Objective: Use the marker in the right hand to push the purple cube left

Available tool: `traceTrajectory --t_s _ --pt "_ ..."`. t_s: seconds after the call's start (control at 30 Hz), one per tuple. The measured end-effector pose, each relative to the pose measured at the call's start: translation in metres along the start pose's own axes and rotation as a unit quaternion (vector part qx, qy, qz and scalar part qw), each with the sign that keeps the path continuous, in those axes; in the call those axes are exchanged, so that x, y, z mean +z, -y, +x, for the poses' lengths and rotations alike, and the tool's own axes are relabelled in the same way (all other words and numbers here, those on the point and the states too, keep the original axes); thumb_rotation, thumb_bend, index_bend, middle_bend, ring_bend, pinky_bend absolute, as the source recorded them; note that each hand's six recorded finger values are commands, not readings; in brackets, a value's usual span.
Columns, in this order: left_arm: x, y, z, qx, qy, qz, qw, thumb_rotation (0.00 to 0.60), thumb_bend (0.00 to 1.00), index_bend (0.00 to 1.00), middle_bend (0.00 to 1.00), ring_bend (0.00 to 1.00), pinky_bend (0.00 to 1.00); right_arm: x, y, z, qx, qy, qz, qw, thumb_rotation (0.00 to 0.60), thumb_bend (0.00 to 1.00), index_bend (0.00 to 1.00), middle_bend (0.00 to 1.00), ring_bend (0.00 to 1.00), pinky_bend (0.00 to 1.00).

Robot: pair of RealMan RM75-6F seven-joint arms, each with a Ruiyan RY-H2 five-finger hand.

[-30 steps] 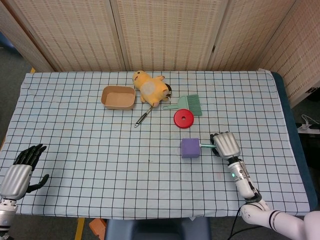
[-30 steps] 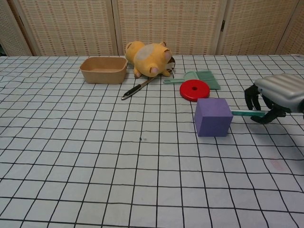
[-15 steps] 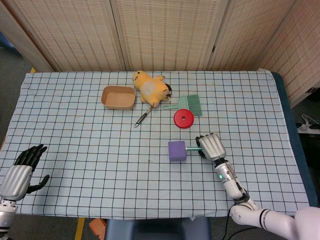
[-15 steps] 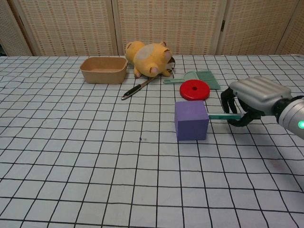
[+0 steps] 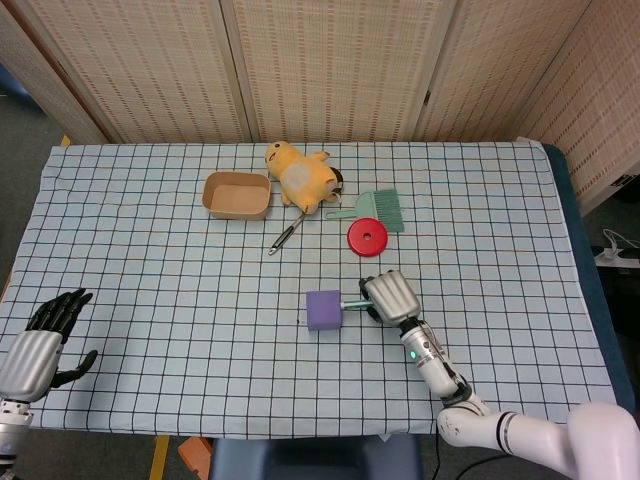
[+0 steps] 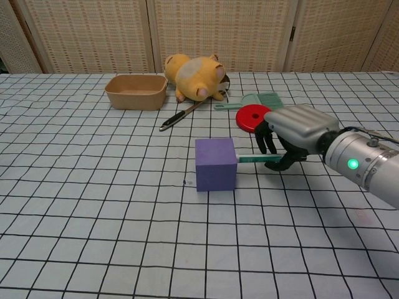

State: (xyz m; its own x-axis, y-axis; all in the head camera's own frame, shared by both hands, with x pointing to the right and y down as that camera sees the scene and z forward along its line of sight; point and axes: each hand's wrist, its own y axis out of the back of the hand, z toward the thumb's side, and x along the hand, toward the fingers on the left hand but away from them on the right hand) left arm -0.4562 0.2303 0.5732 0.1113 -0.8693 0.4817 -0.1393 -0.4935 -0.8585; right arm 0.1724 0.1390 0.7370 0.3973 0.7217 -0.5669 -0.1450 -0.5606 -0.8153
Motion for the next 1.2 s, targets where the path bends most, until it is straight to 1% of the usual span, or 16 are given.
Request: traceTrajectory --t_s 0.27,0.47,0.67,0.77,0.9,1.03,1.2 --pt "0.0 -0.002 -0.001 0.002 0.002 -0.003 1.0 0.6 0.36 0.0 0.0 0.0 0.1 0.026 0.0 -0.004 0.015 -0.028 -0.015 0.9994 0.6 0.44 0.98 0.72 0.61 0.58" --pt "0.0 -0.003 -0.002 0.003 0.003 -0.004 1.0 0.6 0.36 0.0 0.0 0.0 0.1 0.047 -0.002 -0.008 0.017 -0.041 -0.031 0.9985 0.6 0.44 0.98 0.72 0.61 0.58" --pt "0.0 -0.003 -0.002 0.003 0.004 -0.006 1.0 0.6 0.36 0.0 0.0 0.0 0.1 0.072 -0.002 -0.015 0.018 -0.057 -0.031 0.9977 0.6 0.44 0.98 0.72 0.61 0.58" --pt "-0.001 -0.004 -0.002 0.003 0.004 -0.007 1.0 0.6 0.36 0.0 0.0 0.0 0.1 0.082 -0.002 -0.019 0.018 -0.061 -0.033 0.9974 0.6 0.44 0.98 0.72 0.61 0.58" --pt "-0.001 -0.004 -0.002 0.003 0.003 -0.009 0.9999 0.6 0.36 0.0 0.0 0.0 0.1 0.085 -0.004 -0.021 0.017 -0.061 -0.034 0.9974 0.6 0.44 0.98 0.72 0.61 0.58" --pt "-0.006 -0.005 0.0 0.001 -0.005 -0.016 0.9999 0.6 0.36 0.0 0.0 0.0 0.1 0.102 -0.003 -0.025 0.018 -0.065 -0.045 0.9967 0.6 0.44 0.98 0.73 0.61 0.58" --pt "-0.006 -0.005 0.0 0.0 -0.003 -0.016 0.9999 0.6 0.36 0.0 0.0 0.0 0.1 0.115 -0.007 -0.033 0.023 -0.066 -0.057 0.996 0.6 0.44 0.98 0.73 0.61 0.58"
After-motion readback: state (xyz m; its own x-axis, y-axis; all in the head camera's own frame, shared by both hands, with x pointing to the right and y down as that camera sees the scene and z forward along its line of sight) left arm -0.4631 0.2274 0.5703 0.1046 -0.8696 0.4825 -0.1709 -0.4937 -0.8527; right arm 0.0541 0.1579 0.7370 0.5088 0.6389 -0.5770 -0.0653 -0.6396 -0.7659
